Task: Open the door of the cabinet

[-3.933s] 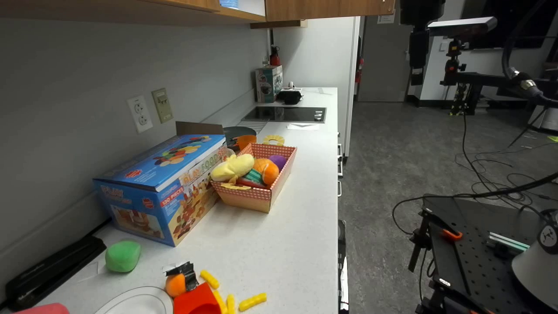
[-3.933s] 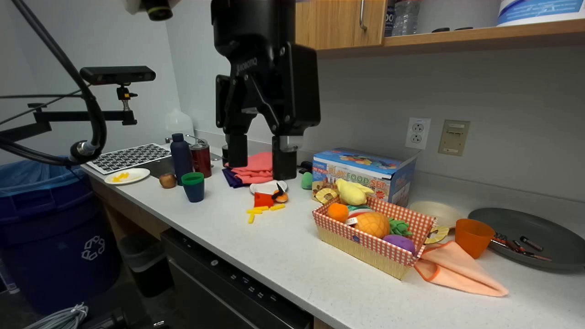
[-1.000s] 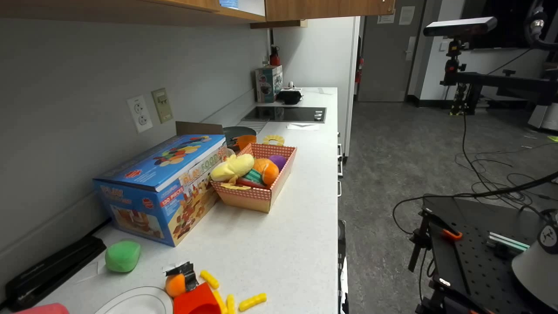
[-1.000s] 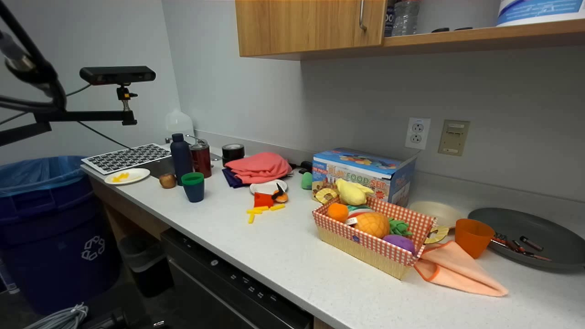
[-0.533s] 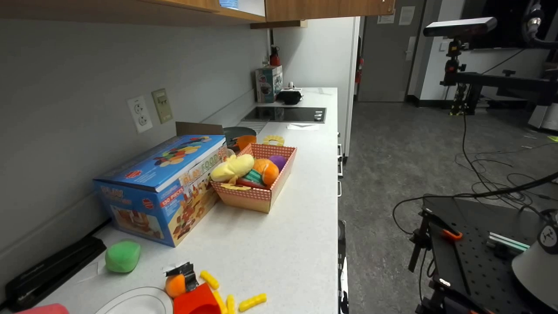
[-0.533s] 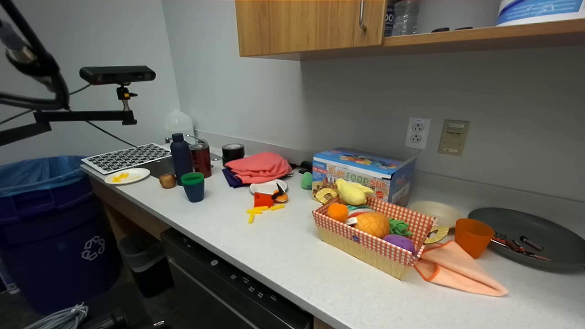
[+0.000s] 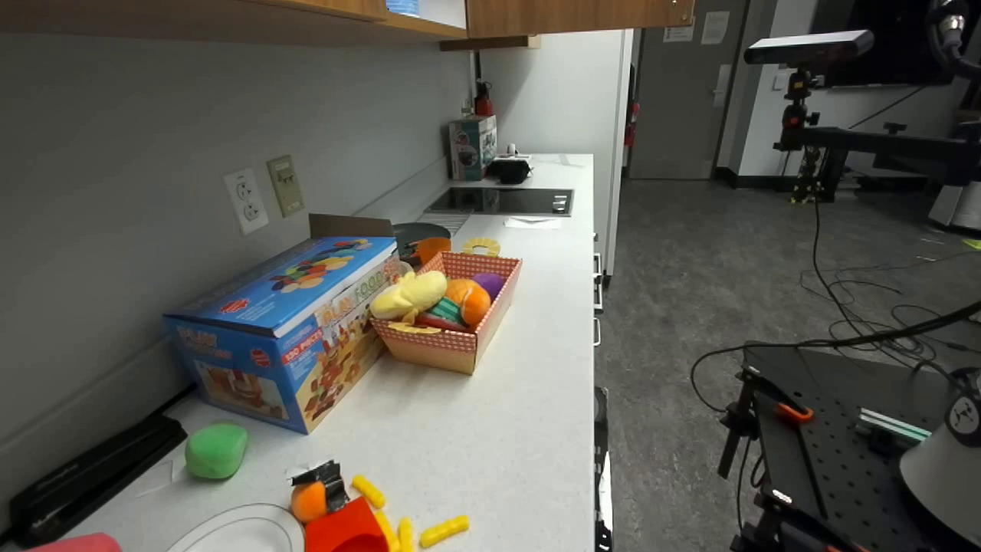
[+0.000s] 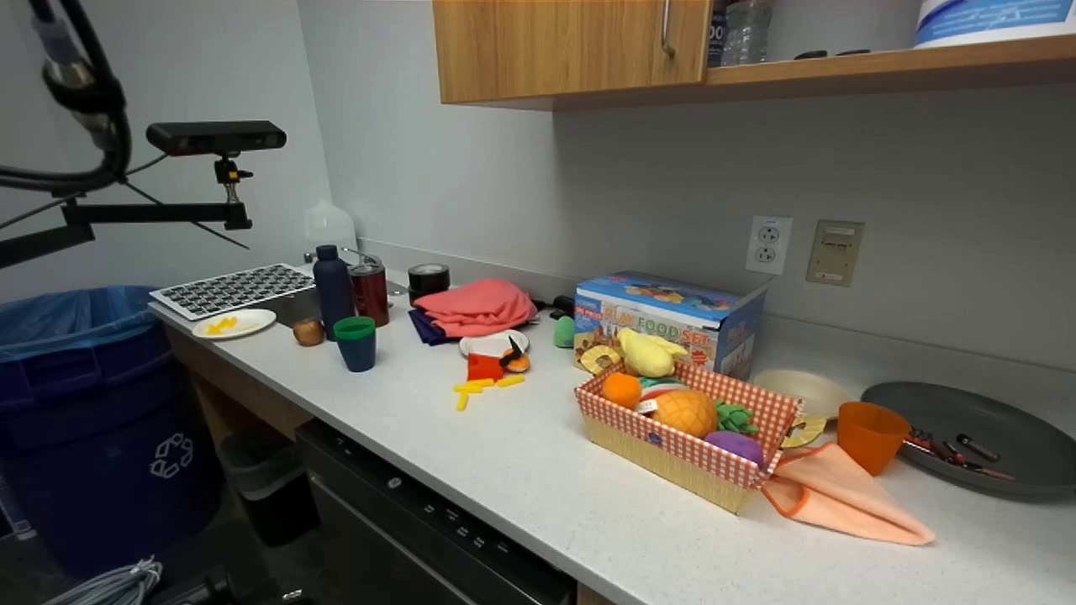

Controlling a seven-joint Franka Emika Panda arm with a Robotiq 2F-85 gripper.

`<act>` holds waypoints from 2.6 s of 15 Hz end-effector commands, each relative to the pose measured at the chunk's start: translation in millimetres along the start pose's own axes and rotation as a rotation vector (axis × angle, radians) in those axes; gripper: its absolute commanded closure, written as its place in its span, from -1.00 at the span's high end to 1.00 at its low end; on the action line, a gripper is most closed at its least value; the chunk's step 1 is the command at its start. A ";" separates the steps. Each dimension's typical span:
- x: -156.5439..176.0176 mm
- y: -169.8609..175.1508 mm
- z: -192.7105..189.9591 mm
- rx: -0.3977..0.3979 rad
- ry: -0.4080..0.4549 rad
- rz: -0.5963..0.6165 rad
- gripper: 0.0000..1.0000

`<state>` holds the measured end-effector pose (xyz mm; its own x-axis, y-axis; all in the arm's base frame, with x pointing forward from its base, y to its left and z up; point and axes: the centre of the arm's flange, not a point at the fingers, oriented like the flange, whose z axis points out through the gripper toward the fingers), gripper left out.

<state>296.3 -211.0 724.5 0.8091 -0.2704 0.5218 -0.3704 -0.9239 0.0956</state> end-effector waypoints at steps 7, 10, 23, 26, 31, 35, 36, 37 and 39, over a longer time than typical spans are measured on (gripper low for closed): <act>19.6 -80.5 -22.7 0.173 0.129 -0.229 1.00; 25.0 -85.8 -16.5 0.190 0.120 -0.254 1.00; 115.6 -67.9 38.2 0.161 0.255 -0.176 1.00; 153.8 -84.8 70.7 0.191 0.282 -0.177 1.00; 192.0 -131.2 76.8 0.276 0.321 -0.220 1.00; 177.5 -141.2 81.5 0.256 0.319 -0.208 1.00; 178.8 -141.1 80.4 0.256 0.321 -0.208 1.00; 179.1 -140.5 80.0 0.255 0.321 -0.207 1.00; 179.2 -140.1 79.9 0.255 0.321 -0.207 1.00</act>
<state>529.6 -151.7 736.9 0.6566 -0.0129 0.7541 -0.0596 -0.9976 0.0349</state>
